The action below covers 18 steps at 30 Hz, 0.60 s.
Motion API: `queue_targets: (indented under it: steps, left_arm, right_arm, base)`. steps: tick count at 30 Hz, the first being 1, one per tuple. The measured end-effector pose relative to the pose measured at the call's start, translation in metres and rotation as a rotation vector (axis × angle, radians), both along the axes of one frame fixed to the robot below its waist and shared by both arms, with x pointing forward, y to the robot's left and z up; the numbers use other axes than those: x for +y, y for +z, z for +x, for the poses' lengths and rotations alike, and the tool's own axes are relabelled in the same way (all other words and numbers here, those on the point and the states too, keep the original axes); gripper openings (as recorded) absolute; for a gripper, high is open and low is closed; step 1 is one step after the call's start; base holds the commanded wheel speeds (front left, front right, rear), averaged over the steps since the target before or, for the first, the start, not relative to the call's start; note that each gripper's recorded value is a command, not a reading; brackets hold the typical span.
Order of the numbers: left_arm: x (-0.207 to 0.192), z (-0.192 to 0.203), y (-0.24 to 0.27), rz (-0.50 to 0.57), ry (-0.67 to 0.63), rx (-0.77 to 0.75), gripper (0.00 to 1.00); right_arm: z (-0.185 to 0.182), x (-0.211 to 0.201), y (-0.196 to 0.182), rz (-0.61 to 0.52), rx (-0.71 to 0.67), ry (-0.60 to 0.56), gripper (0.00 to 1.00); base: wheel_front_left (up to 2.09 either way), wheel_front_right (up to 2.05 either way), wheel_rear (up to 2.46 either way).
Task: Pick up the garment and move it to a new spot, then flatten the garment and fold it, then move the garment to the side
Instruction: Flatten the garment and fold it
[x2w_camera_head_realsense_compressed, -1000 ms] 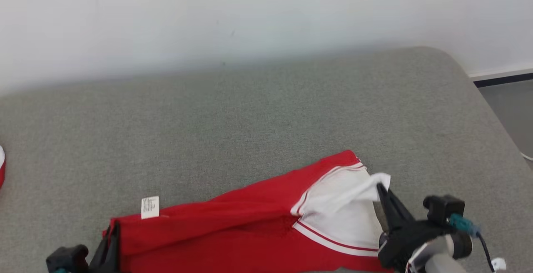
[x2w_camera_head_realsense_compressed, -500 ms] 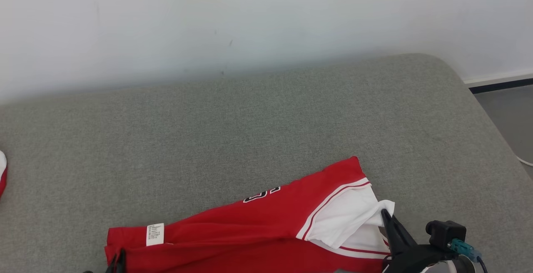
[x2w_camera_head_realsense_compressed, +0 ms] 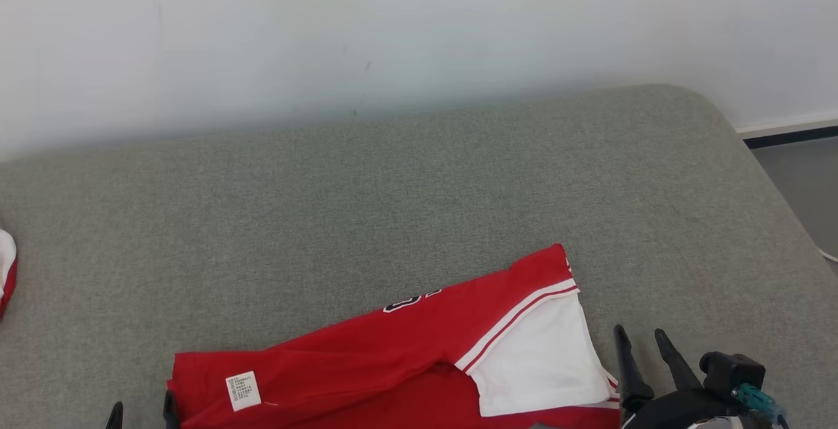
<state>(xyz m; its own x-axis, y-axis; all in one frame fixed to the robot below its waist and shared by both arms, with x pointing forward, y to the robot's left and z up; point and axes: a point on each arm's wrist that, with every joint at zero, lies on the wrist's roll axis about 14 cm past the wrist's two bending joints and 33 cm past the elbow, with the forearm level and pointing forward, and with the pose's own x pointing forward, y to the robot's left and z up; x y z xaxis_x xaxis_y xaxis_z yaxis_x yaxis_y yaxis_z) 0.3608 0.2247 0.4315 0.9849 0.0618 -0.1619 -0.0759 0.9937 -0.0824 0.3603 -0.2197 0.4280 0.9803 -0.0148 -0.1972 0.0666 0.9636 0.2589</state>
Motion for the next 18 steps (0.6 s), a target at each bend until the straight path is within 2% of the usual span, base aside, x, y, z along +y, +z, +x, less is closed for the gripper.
queue_targets:
  steps: [7, 18]
  left_arm:
    - [0.007, -0.005, 0.016, 0.044, 0.036, -0.050, 1.00]
    - [0.014, -0.020, 0.011, 0.038, 0.070, -0.037, 1.00]
  right_arm:
    - [0.007, 0.017, 0.004, -0.004, -0.020, 0.030, 1.00]
    - [0.018, 0.033, -0.005, -0.023, 0.009, 0.069, 1.00]
  base:
    - [0.00, 0.00, 0.00]
    - [0.00, 0.00, 0.00]
